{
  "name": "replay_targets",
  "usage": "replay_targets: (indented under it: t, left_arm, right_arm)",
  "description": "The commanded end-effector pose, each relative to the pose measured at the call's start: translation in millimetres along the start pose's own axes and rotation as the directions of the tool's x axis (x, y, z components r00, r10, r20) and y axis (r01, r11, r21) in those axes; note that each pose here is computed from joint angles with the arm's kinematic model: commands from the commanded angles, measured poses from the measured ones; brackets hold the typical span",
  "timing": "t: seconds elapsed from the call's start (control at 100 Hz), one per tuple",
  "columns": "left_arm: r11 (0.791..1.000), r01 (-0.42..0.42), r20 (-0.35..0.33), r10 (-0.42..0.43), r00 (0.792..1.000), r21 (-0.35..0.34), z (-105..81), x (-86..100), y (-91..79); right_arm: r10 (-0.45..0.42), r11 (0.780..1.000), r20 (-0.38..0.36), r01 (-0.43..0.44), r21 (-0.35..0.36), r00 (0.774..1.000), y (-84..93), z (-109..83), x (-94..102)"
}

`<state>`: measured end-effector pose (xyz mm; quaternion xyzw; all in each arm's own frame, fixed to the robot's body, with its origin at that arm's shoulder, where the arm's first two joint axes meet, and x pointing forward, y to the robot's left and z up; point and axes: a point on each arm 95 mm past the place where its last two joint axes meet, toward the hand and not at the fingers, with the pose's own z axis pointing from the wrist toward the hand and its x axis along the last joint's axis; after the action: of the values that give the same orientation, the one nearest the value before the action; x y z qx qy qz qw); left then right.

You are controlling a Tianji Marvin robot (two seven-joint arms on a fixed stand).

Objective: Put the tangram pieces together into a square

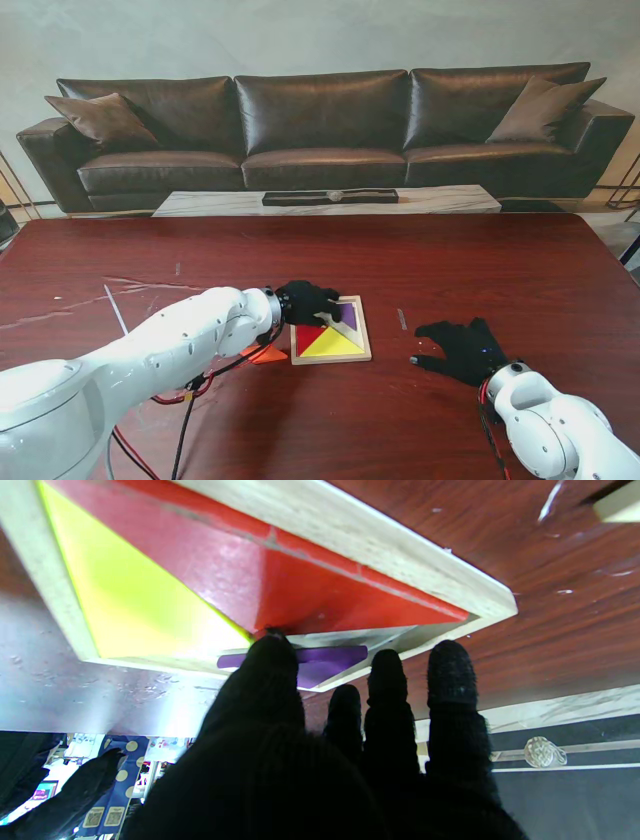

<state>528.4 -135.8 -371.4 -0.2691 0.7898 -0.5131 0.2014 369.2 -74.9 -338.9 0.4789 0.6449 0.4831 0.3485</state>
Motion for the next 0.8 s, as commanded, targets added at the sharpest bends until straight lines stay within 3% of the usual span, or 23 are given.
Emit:
replay_targets:
  t: [0.0, 0.42, 0.79]
  left_arm:
    - [1.000, 0.000, -0.011, 0.001, 1.000, 0.011, 5.1, 3.6, -6.4]
    - [1.000, -0.003, -0.021, 0.004, 1.000, 0.031, 16.1, 7.2, -11.9]
    - [0.999, -0.026, -0.003, 0.027, 1.000, 0.041, 6.6, 8.2, -17.0]
  right_arm:
    - [-0.001, 1.000, -0.001, 0.001, 0.009, 1.000, -2.4, -0.6, 1.4]
    - [0.001, 1.000, 0.005, -0.001, 0.018, 1.000, -2.0, -2.1, -0.1]
    - [0.002, 1.000, -0.001, -0.002, 0.020, 1.000, -1.7, -0.2, 1.6]
